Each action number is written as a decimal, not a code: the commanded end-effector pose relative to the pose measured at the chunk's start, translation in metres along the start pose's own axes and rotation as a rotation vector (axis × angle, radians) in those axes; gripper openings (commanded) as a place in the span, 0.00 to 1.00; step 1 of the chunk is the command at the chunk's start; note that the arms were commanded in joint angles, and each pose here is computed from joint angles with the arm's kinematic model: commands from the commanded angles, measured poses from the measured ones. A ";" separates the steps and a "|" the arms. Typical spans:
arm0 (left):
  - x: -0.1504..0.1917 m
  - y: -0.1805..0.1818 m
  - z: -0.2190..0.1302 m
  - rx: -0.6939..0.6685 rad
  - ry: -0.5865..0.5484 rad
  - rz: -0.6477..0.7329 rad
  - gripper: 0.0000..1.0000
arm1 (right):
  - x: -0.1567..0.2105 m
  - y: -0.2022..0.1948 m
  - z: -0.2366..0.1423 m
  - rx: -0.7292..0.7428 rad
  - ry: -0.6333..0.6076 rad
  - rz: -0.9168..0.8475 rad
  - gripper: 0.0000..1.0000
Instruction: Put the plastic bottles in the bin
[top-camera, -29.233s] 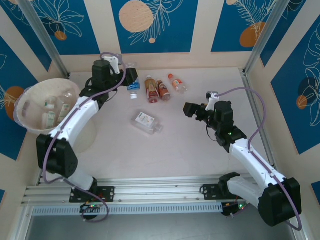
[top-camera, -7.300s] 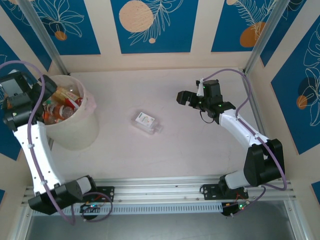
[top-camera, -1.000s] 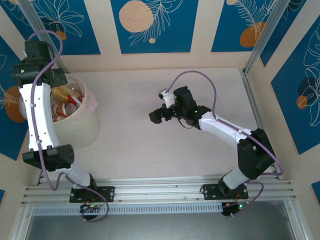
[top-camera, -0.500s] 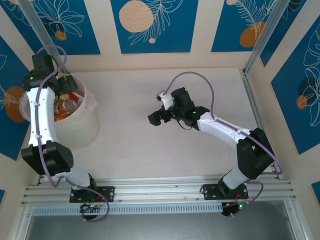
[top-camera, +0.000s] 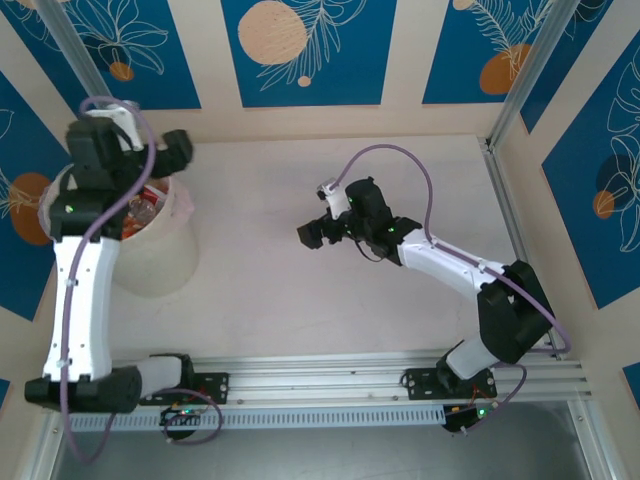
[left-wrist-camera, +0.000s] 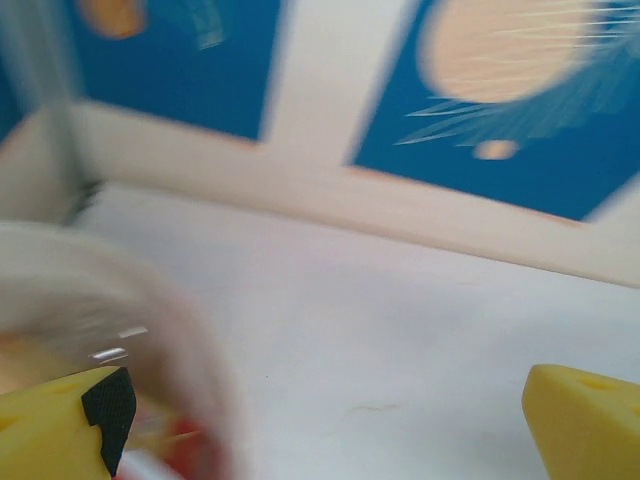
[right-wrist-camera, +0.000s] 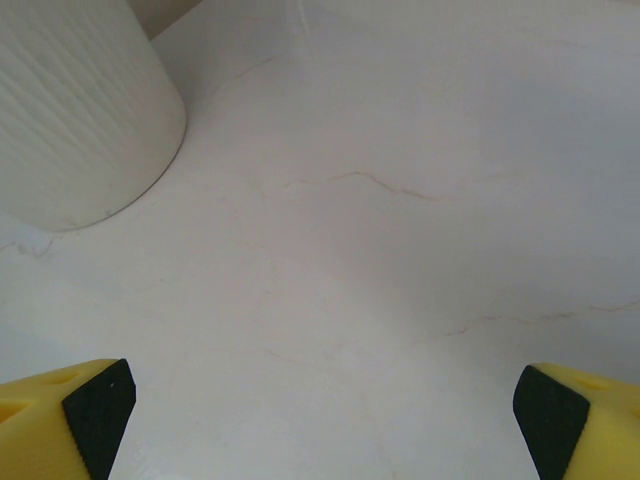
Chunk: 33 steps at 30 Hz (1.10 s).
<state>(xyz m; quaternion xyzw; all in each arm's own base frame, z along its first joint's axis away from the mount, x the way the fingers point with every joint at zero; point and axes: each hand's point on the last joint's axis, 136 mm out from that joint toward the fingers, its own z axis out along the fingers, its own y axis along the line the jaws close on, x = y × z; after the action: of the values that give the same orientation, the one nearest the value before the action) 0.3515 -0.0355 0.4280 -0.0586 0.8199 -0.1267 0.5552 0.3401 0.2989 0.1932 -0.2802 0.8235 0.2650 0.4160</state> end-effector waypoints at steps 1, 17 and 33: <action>-0.002 -0.071 0.000 0.278 -0.104 0.089 1.00 | -0.031 -0.019 -0.032 0.111 -0.179 0.028 0.99; 0.200 -0.066 0.075 0.282 -0.069 0.501 1.00 | 0.055 -0.197 -0.166 0.722 -0.336 0.354 0.99; 0.281 0.070 0.139 -0.008 0.045 0.472 1.00 | 0.121 -0.259 -0.146 0.759 -0.212 0.441 0.99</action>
<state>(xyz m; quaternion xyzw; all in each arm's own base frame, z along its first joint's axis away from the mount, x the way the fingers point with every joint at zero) 0.3614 -0.0679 0.0964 0.1444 0.8496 -0.0157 0.5071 0.3674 -0.0144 0.1040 0.1217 0.8703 0.0396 0.4757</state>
